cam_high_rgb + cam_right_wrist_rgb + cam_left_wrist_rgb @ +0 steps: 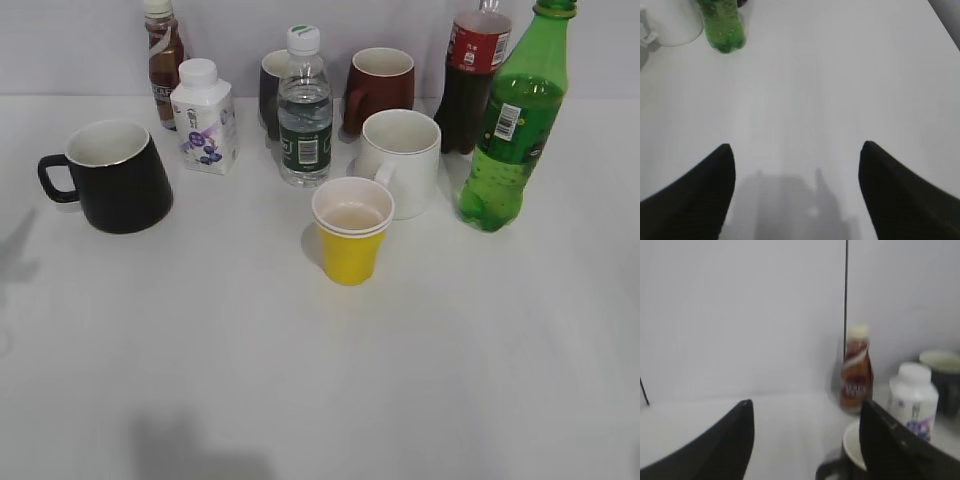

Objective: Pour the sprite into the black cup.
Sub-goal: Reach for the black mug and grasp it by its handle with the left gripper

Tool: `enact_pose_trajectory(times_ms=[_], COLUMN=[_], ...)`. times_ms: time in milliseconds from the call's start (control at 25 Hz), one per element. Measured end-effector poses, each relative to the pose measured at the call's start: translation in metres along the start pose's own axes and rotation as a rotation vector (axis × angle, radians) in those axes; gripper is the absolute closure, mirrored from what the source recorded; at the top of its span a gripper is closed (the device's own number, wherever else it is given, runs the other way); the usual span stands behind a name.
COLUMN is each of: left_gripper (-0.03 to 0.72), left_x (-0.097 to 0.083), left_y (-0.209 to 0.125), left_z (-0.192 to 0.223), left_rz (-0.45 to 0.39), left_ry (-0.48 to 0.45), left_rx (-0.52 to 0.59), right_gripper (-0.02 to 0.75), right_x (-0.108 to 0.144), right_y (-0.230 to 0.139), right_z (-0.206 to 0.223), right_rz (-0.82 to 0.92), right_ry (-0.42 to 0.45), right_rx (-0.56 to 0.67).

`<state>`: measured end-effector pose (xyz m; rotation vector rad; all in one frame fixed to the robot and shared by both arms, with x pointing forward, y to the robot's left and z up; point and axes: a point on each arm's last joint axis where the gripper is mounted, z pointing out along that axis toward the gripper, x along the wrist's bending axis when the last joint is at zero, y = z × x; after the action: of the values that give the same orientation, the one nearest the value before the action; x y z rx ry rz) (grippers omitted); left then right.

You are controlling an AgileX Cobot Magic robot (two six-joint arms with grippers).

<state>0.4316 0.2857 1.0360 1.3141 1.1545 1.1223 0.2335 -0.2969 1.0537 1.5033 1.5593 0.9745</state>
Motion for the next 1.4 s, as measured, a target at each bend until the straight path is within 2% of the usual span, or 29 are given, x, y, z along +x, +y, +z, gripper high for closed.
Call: enact_pose_trajectory(times_ms=[200, 400, 720, 960, 1400], left_gripper=[0.200, 0.209, 0.230, 0.279, 0.286], left_x=[0.000, -0.001, -0.003, -0.001, 0.001], left_y=[-0.047, -0.092, -0.122, -0.135, -0.130], left_z=[0.034, 0.060, 0.076, 0.080, 0.107], left_rz=[-0.014, -0.032, -0.057, -0.071, -0.066], left_ry=[-0.011, -0.027, -0.043, -0.013, -0.015], left_rx=[0.187, 0.244, 0.126, 0.151, 0.110], right_gripper=[0.164, 0.164, 0.164, 0.164, 0.164], right_x=[0.000, 0.000, 0.000, 0.000, 0.000], right_y=[0.000, 0.000, 0.000, 0.000, 0.000], right_z=[0.000, 0.000, 0.000, 0.000, 0.000], right_rz=[0.000, 0.000, 0.000, 0.000, 0.000], right_ry=[0.000, 0.000, 0.000, 0.000, 0.000], right_rx=[0.000, 0.000, 0.000, 0.000, 0.000])
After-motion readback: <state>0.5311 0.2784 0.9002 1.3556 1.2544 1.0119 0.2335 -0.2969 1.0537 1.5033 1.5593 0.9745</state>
